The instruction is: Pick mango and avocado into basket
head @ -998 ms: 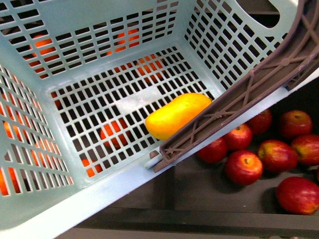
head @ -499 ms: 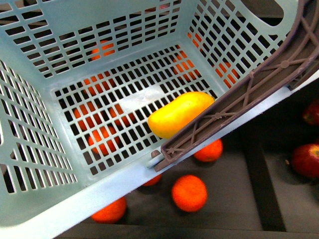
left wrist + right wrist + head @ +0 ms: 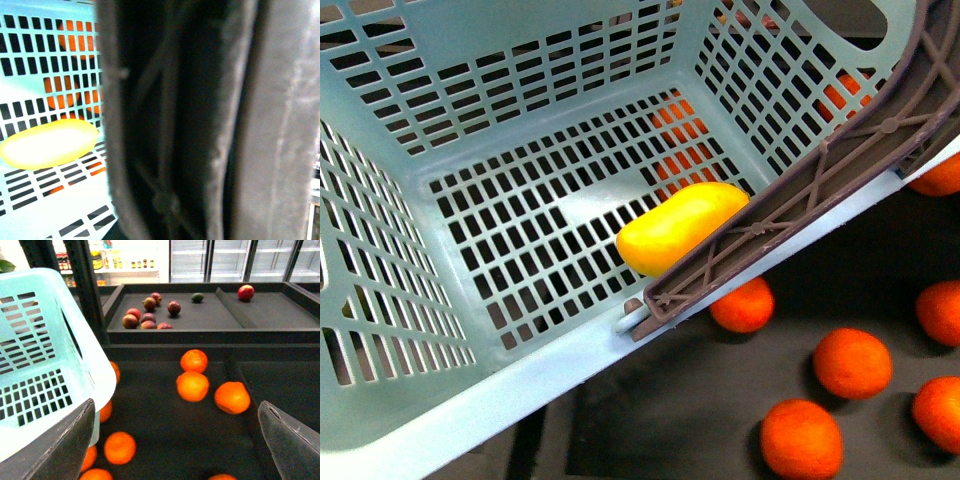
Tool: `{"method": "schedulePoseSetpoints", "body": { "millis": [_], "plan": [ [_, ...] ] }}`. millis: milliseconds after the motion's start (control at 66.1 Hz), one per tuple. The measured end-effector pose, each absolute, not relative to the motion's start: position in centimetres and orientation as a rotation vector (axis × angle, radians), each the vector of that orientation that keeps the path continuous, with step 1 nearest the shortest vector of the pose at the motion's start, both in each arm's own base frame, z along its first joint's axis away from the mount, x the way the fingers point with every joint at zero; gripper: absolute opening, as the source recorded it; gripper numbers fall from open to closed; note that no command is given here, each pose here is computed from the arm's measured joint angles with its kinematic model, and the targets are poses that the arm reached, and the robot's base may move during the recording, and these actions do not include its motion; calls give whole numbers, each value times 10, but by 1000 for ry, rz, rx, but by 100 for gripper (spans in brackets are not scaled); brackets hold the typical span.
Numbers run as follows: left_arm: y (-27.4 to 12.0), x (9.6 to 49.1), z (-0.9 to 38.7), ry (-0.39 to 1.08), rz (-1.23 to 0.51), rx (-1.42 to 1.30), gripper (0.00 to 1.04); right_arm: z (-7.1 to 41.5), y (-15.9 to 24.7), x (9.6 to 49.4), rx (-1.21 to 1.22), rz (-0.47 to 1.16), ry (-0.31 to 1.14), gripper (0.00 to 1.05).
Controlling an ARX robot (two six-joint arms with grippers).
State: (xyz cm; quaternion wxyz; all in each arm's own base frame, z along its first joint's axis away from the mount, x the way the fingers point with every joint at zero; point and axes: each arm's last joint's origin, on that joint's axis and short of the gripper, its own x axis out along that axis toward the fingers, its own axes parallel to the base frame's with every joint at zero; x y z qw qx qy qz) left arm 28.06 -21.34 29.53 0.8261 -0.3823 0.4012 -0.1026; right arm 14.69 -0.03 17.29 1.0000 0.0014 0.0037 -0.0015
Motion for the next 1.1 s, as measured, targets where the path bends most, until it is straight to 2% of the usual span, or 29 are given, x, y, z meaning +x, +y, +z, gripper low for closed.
{"method": "schedulePoseSetpoints", "body": {
  "millis": [1104],
  "plan": [
    [-213,281,295,853,-219,-812,13,173,0,147,3,-1,6,96]
  ]
}}
